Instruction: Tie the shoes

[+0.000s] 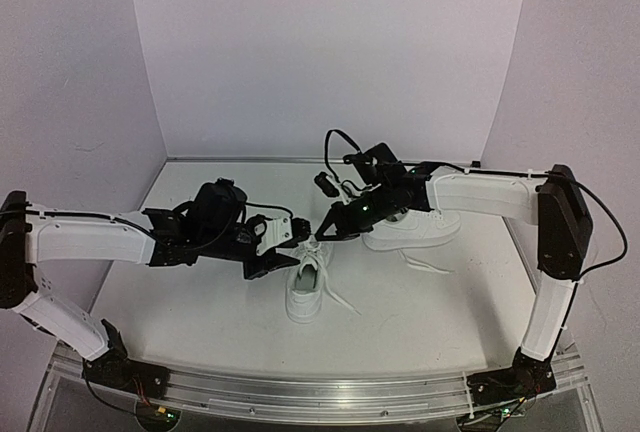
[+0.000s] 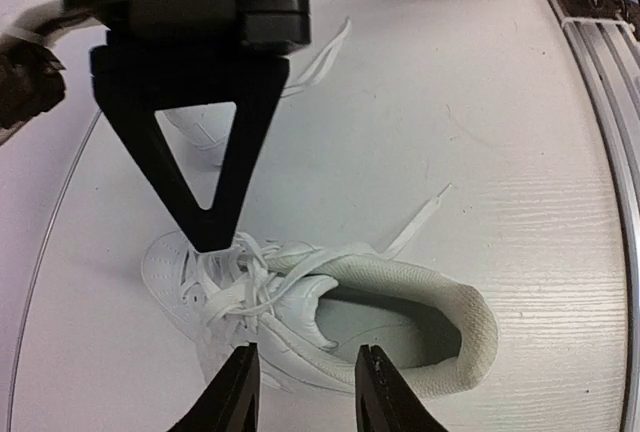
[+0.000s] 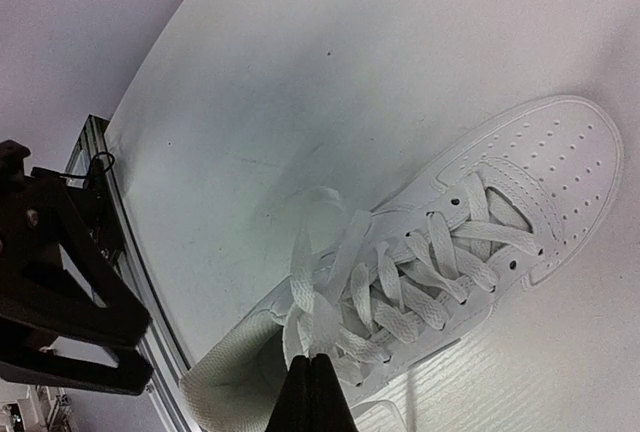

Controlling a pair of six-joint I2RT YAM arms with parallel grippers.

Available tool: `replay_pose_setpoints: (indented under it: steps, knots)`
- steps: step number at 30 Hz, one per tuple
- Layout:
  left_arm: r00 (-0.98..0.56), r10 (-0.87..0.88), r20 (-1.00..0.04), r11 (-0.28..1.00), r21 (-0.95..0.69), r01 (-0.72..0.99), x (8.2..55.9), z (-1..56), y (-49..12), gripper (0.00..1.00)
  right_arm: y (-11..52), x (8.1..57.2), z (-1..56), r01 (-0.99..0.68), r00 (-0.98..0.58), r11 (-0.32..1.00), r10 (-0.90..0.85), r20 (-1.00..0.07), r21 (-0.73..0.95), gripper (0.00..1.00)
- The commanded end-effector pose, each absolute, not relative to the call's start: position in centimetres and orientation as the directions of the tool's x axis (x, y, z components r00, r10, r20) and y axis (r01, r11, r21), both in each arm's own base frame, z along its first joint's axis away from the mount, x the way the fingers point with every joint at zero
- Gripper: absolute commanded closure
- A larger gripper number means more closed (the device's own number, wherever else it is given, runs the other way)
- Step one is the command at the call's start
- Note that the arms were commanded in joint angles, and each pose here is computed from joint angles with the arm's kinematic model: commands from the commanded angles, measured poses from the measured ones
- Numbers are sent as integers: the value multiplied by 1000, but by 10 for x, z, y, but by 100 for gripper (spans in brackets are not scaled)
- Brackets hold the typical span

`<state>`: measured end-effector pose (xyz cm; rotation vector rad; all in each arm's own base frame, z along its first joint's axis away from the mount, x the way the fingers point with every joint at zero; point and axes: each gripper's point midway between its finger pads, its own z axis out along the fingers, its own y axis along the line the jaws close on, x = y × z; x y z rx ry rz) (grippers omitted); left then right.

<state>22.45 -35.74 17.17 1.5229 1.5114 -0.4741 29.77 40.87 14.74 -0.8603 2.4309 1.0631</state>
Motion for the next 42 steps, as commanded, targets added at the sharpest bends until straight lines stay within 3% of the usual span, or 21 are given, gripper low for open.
replay_pose_setpoints:
  steps: [1, 16, 42]
  knots:
    - [325, 616, -717, 97, 479, 872, 234, 184, -365, 71, 414, 296, 158, -665, -743, 506, -377, -552, 549, 100]
    - [391, 673, -628, 7, 535, 845, 244, 176, -381, 81, 417, 294, 155, -659, -750, 493, -374, -546, 568, 100]
    - [400, 750, -527, -70, 537, 840, 251, 140, -393, 84, 417, 295, 153, -657, -753, 490, -375, -541, 574, 100]
